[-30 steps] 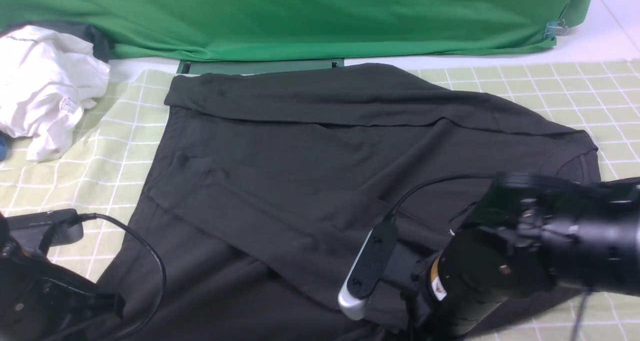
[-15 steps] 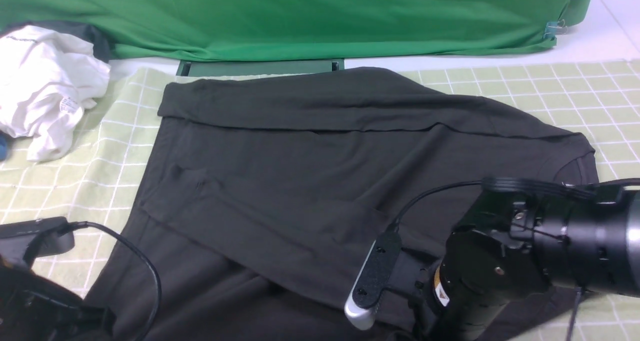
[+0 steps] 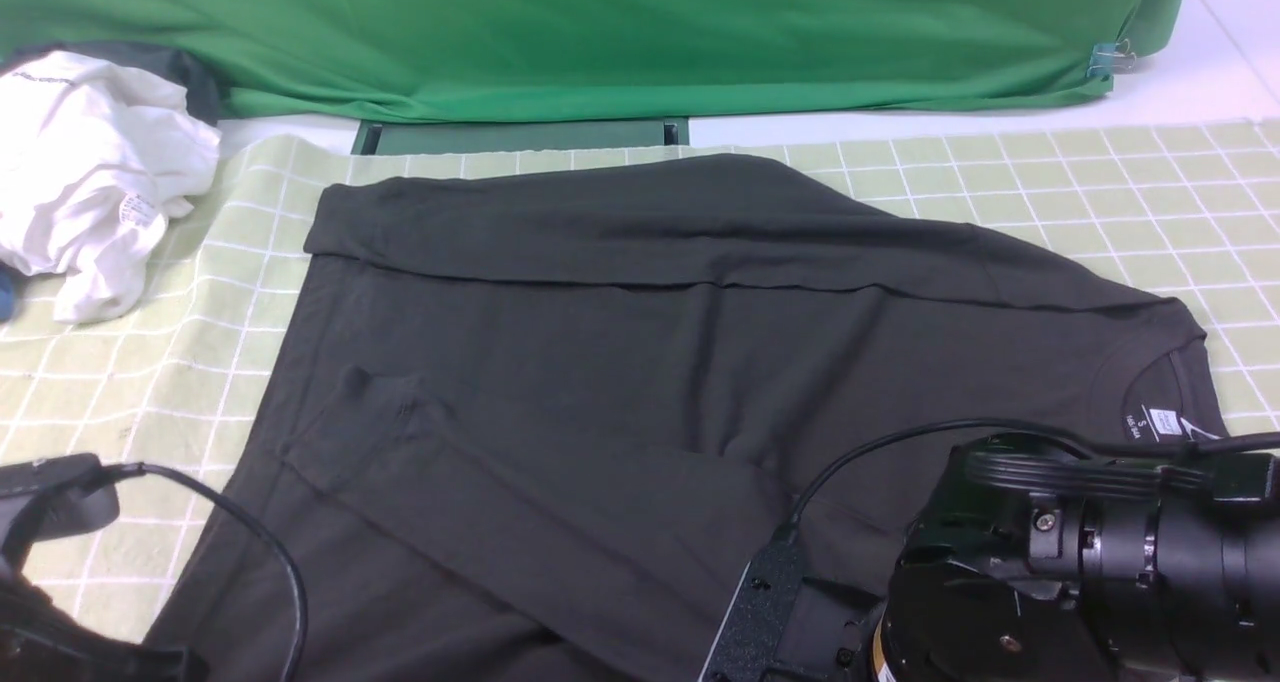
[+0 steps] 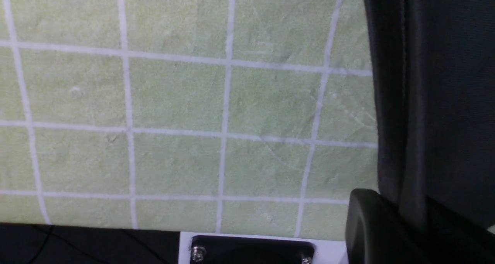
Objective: Fold a long-sleeved shirt over a green coffee tablecloth.
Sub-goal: 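Grab the top left corner of the dark shirt with the left gripper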
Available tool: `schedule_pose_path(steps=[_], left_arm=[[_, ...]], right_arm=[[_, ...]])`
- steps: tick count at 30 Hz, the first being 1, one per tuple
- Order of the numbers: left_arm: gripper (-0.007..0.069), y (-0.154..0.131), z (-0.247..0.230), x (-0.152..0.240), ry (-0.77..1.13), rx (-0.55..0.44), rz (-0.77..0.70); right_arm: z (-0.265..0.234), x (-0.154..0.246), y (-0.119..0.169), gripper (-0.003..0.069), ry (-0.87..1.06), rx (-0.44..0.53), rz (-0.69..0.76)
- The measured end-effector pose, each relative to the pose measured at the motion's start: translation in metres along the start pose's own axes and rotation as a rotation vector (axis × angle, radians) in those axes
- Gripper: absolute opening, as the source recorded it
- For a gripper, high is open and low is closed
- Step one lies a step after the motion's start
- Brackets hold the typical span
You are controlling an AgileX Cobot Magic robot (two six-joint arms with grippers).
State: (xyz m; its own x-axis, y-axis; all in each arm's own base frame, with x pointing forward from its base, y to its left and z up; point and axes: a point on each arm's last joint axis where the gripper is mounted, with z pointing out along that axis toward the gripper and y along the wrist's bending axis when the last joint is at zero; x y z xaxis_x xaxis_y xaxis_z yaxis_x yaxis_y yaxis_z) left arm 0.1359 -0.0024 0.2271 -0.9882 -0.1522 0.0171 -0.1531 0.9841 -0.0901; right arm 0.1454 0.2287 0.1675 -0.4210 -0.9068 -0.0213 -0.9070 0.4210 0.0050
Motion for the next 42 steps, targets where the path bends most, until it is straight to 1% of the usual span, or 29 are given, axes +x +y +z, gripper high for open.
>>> schedule_pose_path(steps=[1,2,3,4,5,6,7,8,11,12,15,16,18,19,21,23,24,25,27,28,30,32,36,38,40,42], left_arm=[[0.0094,0.000,0.000,0.000,0.002,-0.004,0.000],[0.0151,0.002,0.002,0.001,0.008,-0.023,0.006],[0.0181,0.003,0.002,0.001,0.008,-0.030,0.008],[0.0220,0.004,0.002,0.001,0.008,-0.037,0.010],[0.0243,0.004,0.002,0.001,0.007,-0.042,0.012],[0.0289,0.004,0.001,0.001,0.007,-0.046,0.013],[0.0319,0.005,0.001,0.001,0.007,-0.049,0.014],[0.0367,0.005,0.001,0.000,0.001,-0.053,0.010],[0.0428,0.005,-0.007,-0.007,-0.054,-0.060,-0.026],[0.0439,0.004,-0.012,-0.012,-0.099,-0.058,-0.050],[0.0437,0.003,-0.023,-0.023,-0.195,-0.053,-0.094],[0.0400,0.001,-0.036,-0.037,-0.264,-0.046,-0.116],[0.0337,-0.001,-0.046,-0.054,-0.300,-0.048,-0.107],[0.0319,-0.001,-0.047,-0.056,-0.303,-0.049,-0.104],[0.0220,-0.004,-0.053,-0.078,-0.317,-0.051,-0.082],[0.0099,-0.007,-0.055,-0.103,-0.329,-0.050,-0.071],[0.0060,-0.009,-0.056,-0.116,-0.334,-0.048,-0.070],[0.0037,-0.010,-0.055,-0.127,-0.336,-0.048,-0.067],[0.0015,-0.013,-0.054,-0.154,-0.339,-0.048,-0.053],[0.0013,-0.014,-0.053,-0.166,-0.344,-0.047,-0.053],[0.0013,-0.016,-0.048,-0.193,-0.344,-0.048,-0.051],[0.0015,-0.019,-0.048,-0.226,-0.366,-0.045,-0.051],[0.0038,-0.024,-0.040,-0.272,-0.388,-0.041,-0.050],[0.0081,-0.026,-0.031,-0.301,-0.404,-0.039,-0.049],[0.0134,-0.027,-0.023,-0.317,-0.411,-0.039,-0.048],[0.0203,-0.027,-0.011,-0.333,-0.413,-0.046,-0.045]], right_arm=[[0.000,0.000,0.000,0.0078,0.000,0.000,0.004],[0.000,0.000,0.001,0.0112,0.000,0.000,0.011],[0.000,0.000,0.001,0.0147,0.000,-0.001,0.018],[0.000,0.000,0.001,0.0200,0.002,-0.004,0.026],[0.000,0.000,0.001,0.0230,0.004,-0.004,0.027],[0.000,0.001,0.001,0.0292,0.012,-0.007,0.030],[0.000,0.002,0.002,0.0333,0.019,-0.008,0.030],[-0.002,0.003,0.002,0.0391,0.024,-0.009,0.030],[-0.013,0.006,0.003,0.0477,0.019,-0.009,0.031],[-0.023,0.007,0.003,0.0495,0.003,-0.007,0.031],[-0.044,0.006,0.003,0.0510,-0.059,0.000,0.042],[-0.066,0.006,0.003,0.0515,-0.139,0.008,0.051],[-0.095,0.008,0.003,0.0515,-0.251,0.023,0.056],[-0.097,0.008,0.003,0.0515,-0.262,0.024,0.057],[-0.120,0.013,0.003,0.0491,-0.352,0.048,0.065],[-0.136,0.019,0.001,0.0437,-0.414,0.076,0.069],[-0.140,0.021,0.001,0.0401,-0.430,0.087,0.071],[-0.144,0.024,0.000,0.0368,-0.445,0.099,0.073],[-0.150,0.029,-0.001,0.0260,-0.460,0.122,0.067],[-0.151,0.030,-0.001,0.0215,-0.460,0.127,0.068],[-0.153,0.032,-0.003,0.0085,-0.461,0.144,0.069],[-0.154,0.034,-0.007,0.0027,-0.459,0.149,0.099],[-0.153,0.039,-0.026,-0.0001,-0.436,0.177,0.180],[-0.153,0.043,-0.035,-0.0003,-0.422,0.188,0.225],[-0.153,0.047,-0.043,-0.0004,-0.407,0.196,0.263],[-0.152,0.050,-0.048,-0.0005,-0.391,0.200,0.290]])
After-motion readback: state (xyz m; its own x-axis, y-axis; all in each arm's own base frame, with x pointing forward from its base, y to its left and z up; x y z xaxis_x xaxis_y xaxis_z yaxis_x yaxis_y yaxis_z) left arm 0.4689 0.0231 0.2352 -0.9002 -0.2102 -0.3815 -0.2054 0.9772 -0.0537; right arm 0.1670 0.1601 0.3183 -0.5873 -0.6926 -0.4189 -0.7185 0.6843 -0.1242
